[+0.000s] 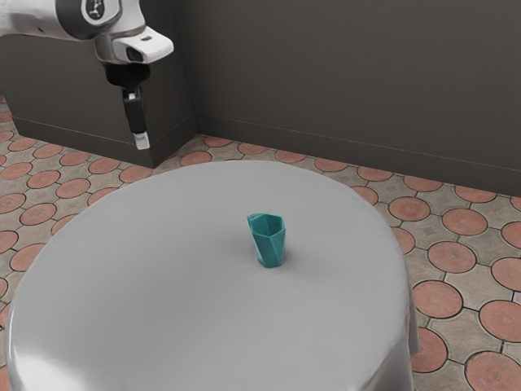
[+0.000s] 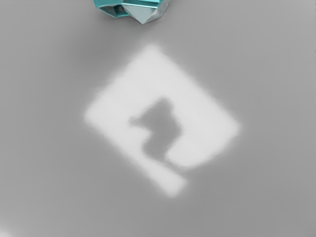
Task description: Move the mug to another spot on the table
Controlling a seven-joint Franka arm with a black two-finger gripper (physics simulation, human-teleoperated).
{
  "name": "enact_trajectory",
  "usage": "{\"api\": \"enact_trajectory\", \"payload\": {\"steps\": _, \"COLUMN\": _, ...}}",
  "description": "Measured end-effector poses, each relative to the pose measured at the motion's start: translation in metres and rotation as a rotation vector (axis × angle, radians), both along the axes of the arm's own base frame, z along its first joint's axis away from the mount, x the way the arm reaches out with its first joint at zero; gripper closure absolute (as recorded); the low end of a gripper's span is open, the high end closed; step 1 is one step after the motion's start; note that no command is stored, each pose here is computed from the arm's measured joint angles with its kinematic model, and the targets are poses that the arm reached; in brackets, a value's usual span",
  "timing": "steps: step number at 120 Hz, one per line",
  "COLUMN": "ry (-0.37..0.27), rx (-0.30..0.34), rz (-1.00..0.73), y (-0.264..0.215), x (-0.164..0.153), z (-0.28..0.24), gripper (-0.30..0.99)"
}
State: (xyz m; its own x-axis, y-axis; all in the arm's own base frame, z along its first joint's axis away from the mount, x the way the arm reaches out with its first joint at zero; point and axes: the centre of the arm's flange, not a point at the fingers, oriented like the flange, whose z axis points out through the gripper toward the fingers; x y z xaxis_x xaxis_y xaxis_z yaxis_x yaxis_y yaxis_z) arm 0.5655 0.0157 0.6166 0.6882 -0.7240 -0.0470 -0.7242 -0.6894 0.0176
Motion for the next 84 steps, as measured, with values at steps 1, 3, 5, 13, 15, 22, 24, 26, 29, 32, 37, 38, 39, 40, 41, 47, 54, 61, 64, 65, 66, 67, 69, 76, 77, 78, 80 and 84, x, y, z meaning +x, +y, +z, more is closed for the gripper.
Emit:
{"api": "enact_trajectory", "payload": {"steps": 1, "ry": 0.0, "rx": 0.0, "rz": -0.001, "y": 0.0, "x": 0.0, "z": 0.0, "gripper": 0.0}}
{"api": "enact_trajectory", "payload": {"steps": 3, "ry": 0.0, "rx": 0.0, "rz": -0.002, "y": 0.0, "x": 0.0, "z": 0.0, "gripper": 0.0}}
{"api": "enact_trajectory", "payload": {"steps": 5, "ry": 0.001, "rx": 0.0, "rz": -0.003, "y": 0.0, "x": 0.0, "z": 0.0, "gripper": 0.0}}
{"api": "enact_trajectory", "payload": {"steps": 13, "ry": 0.001, "rx": 0.0, "rz": -0.008, "y": 0.0, "x": 0.0, "z": -0.001, "gripper": 0.0}}
{"api": "enact_trajectory", "payload": {"steps": 15, "ry": 0.002, "rx": 0.0, "rz": -0.009, "y": 0.0, "x": 0.0, "z": -0.001, "gripper": 0.0}}
{"api": "enact_trajectory", "payload": {"steps": 22, "ry": 0.004, "rx": -0.001, "rz": -0.013, "y": 0.0, "x": 0.001, "z": -0.002, "gripper": 0.0}}
{"api": "enact_trajectory", "payload": {"steps": 24, "ry": 0.005, "rx": -0.001, "rz": -0.014, "y": 0.0, "x": 0.001, "z": -0.003, "gripper": 0.0}}
{"api": "enact_trajectory", "payload": {"steps": 26, "ry": 0.005, "rx": -0.001, "rz": -0.015, "y": 0.0, "x": 0.001, "z": -0.003, "gripper": 0.0}}
{"api": "enact_trajectory", "payload": {"steps": 29, "ry": 0.006, "rx": -0.001, "rz": -0.017, "y": 0.0, "x": 0.001, "z": -0.003, "gripper": 0.0}}
{"api": "enact_trajectory", "payload": {"steps": 32, "ry": 0.008, "rx": -0.001, "rz": -0.019, "y": -0.001, "x": 0.002, "z": -0.004, "gripper": 0.0}}
{"api": "enact_trajectory", "payload": {"steps": 37, "ry": 0.019, "rx": -0.001, "rz": -0.025, "y": -0.003, "x": 0.005, "z": -0.01, "gripper": 0.0}}
{"api": "enact_trajectory", "payload": {"steps": 38, "ry": 0.022, "rx": -0.001, "rz": -0.027, "y": -0.004, "x": 0.005, "z": -0.012, "gripper": 0.0}}
{"api": "enact_trajectory", "payload": {"steps": 39, "ry": 0.026, "rx": -0.001, "rz": -0.029, "y": -0.005, "x": 0.007, "z": -0.014, "gripper": 0.0}}
{"api": "enact_trajectory", "payload": {"steps": 40, "ry": 0.03, "rx": -0.001, "rz": -0.032, "y": -0.007, "x": 0.008, "z": -0.017, "gripper": 0.0}}
{"api": "enact_trajectory", "payload": {"steps": 41, "ry": 0.034, "rx": -0.001, "rz": -0.035, "y": -0.008, "x": 0.009, "z": -0.019, "gripper": 0.0}}
{"api": "enact_trajectory", "payload": {"steps": 47, "ry": 0.048, "rx": 0.0, "rz": -0.064, "y": -0.02, "x": 0.012, "z": -0.027, "gripper": 0.0}}
{"api": "enact_trajectory", "payload": {"steps": 54, "ry": 0.057, "rx": 0.004, "rz": -0.117, "y": -0.032, "x": 0.014, "z": -0.032, "gripper": 0.0}}
{"api": "enact_trajectory", "payload": {"steps": 61, "ry": 0.045, "rx": 0.005, "rz": -0.187, "y": -0.04, "x": 0.017, "z": -0.035, "gripper": 0.0}}
{"api": "enact_trajectory", "payload": {"steps": 64, "ry": 0.033, "rx": 0.005, "rz": -0.22, "y": -0.042, "x": 0.019, "z": -0.036, "gripper": 0.0}}
{"api": "enact_trajectory", "payload": {"steps": 65, "ry": 0.029, "rx": 0.005, "rz": -0.232, "y": -0.043, "x": 0.019, "z": -0.036, "gripper": 0.0}}
{"api": "enact_trajectory", "payload": {"steps": 66, "ry": 0.024, "rx": 0.005, "rz": -0.244, "y": -0.043, "x": 0.02, "z": -0.036, "gripper": 0.0}}
{"api": "enact_trajectory", "payload": {"steps": 67, "ry": 0.021, "rx": 0.004, "rz": -0.255, "y": -0.044, "x": 0.021, "z": -0.038, "gripper": 0.0}}
{"api": "enact_trajectory", "payload": {"steps": 69, "ry": 0.014, "rx": 0.004, "rz": -0.279, "y": -0.045, "x": 0.023, "z": -0.04, "gripper": 0.0}}
{"api": "enact_trajectory", "payload": {"steps": 76, "ry": -0.009, "rx": 0.002, "rz": -0.365, "y": -0.047, "x": 0.03, "z": -0.055, "gripper": 0.0}}
{"api": "enact_trajectory", "payload": {"steps": 77, "ry": -0.013, "rx": 0.002, "rz": -0.377, "y": -0.047, "x": 0.031, "z": -0.057, "gripper": 0.0}}
{"api": "enact_trajectory", "payload": {"steps": 78, "ry": -0.016, "rx": 0.002, "rz": -0.39, "y": -0.048, "x": 0.032, "z": -0.059, "gripper": 0.0}}
{"api": "enact_trajectory", "payload": {"steps": 80, "ry": -0.024, "rx": 0.001, "rz": -0.415, "y": -0.049, "x": 0.035, "z": -0.063, "gripper": 0.0}}
{"api": "enact_trajectory", "payload": {"steps": 84, "ry": -0.041, "rx": 0.002, "rz": -0.465, "y": -0.051, "x": 0.04, "z": -0.071, "gripper": 0.0}}
